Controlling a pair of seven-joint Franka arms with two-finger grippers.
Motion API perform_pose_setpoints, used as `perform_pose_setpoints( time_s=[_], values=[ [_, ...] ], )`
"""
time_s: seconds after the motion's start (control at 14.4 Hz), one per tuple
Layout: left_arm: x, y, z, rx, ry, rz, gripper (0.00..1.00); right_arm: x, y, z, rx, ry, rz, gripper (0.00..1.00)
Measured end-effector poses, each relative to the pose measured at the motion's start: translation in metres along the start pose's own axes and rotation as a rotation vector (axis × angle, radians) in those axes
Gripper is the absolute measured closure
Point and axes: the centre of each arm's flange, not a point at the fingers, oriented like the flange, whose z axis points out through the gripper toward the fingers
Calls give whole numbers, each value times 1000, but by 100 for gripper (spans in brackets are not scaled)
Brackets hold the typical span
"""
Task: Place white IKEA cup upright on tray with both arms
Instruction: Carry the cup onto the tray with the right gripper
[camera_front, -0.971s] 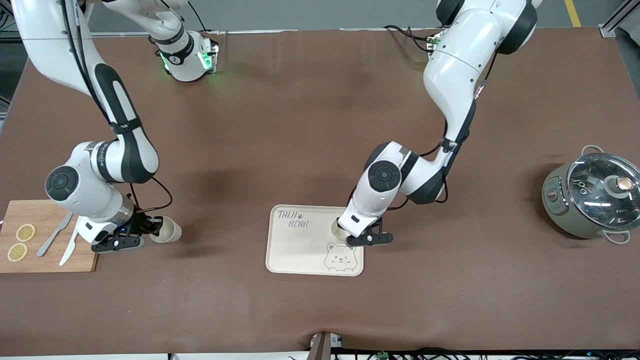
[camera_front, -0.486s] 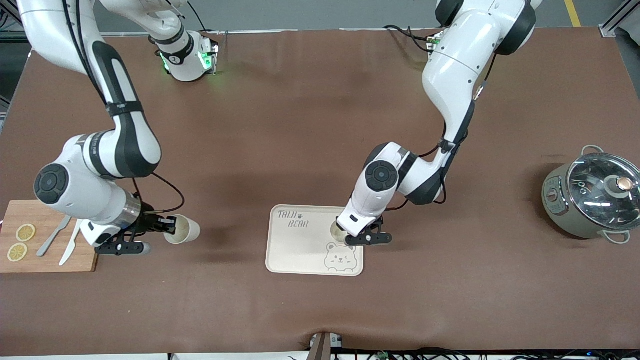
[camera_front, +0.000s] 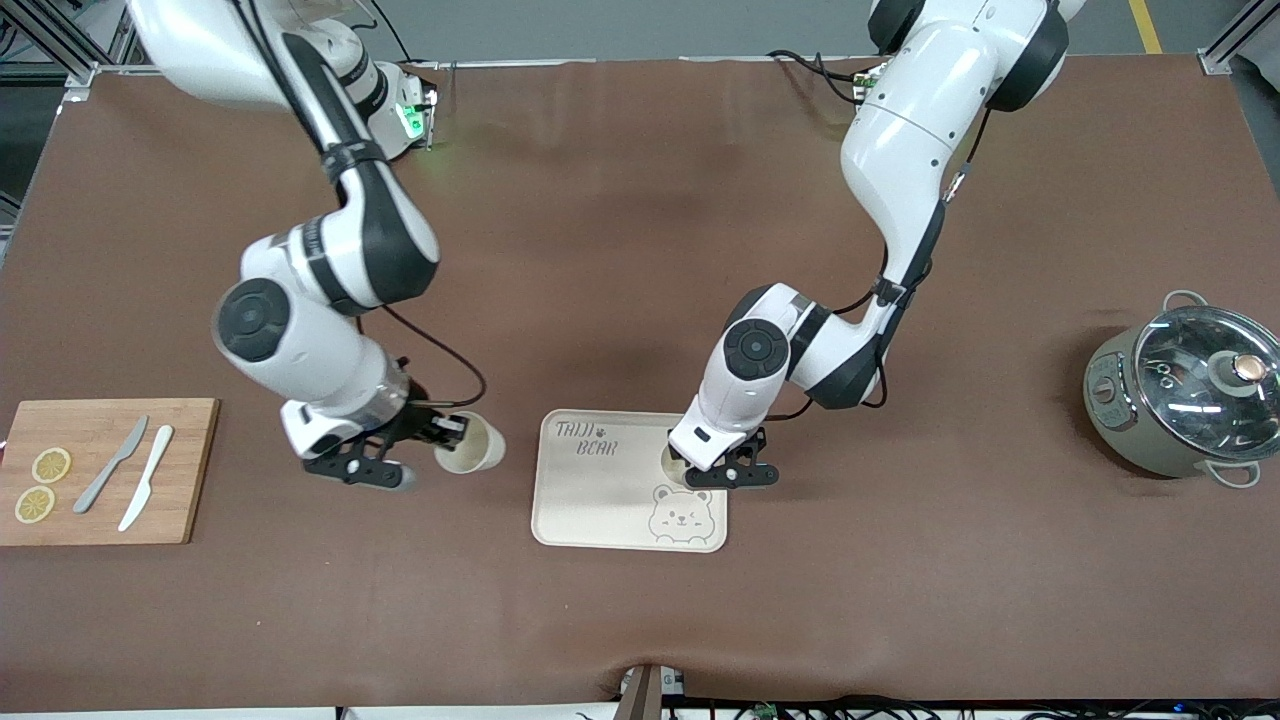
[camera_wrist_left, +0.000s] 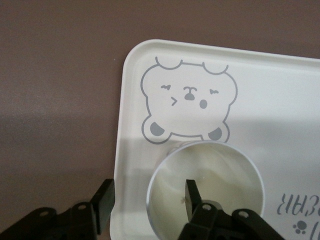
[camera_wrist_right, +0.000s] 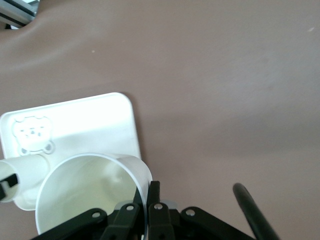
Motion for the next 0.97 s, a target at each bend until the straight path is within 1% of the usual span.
perform_pose_setpoints(
  time_s=[0.14, 0.21, 0.28, 0.35, 0.42, 0.56, 0.62, 0.69, 0.76, 0.83, 0.97],
  values=[
    [0, -1, -1, 10, -6, 1, 33, -8, -23, 12, -8, 2, 40, 96],
    [1, -1, -2, 16, -7, 4, 26, -11, -33, 20, -10, 3, 58, 96],
    [2, 0, -5, 21, -10, 6, 26, -13, -42, 28, -12, 6, 75, 96],
    [2, 0, -9, 28, -17, 6, 23, -15, -52, 35, -16, 13, 90, 96],
    [2, -1, -14, 41, -29, 5, 23, -18, -62, 41, -25, 23, 103, 96],
    [2, -3, -22, 64, -52, 4, 19, -24, -81, 57, -40, 45, 123, 96],
    [3, -2, -28, 68, -51, 5, 11, -27, -90, 67, -37, 57, 130, 96],
    [4, -2, -34, 75, -51, 8, 7, -29, -95, 77, -34, 68, 132, 96],
    [4, -3, -39, 91, -57, 13, 7, -31, -99, 88, -33, 75, 136, 96],
    [3, -4, -44, 105, -66, 16, 1, -32, -101, 97, -36, 82, 141, 96],
    [5, -4, -59, 112, -67, 18, 0, -35, -104, 111, -42, 98, 150, 96]
  ],
)
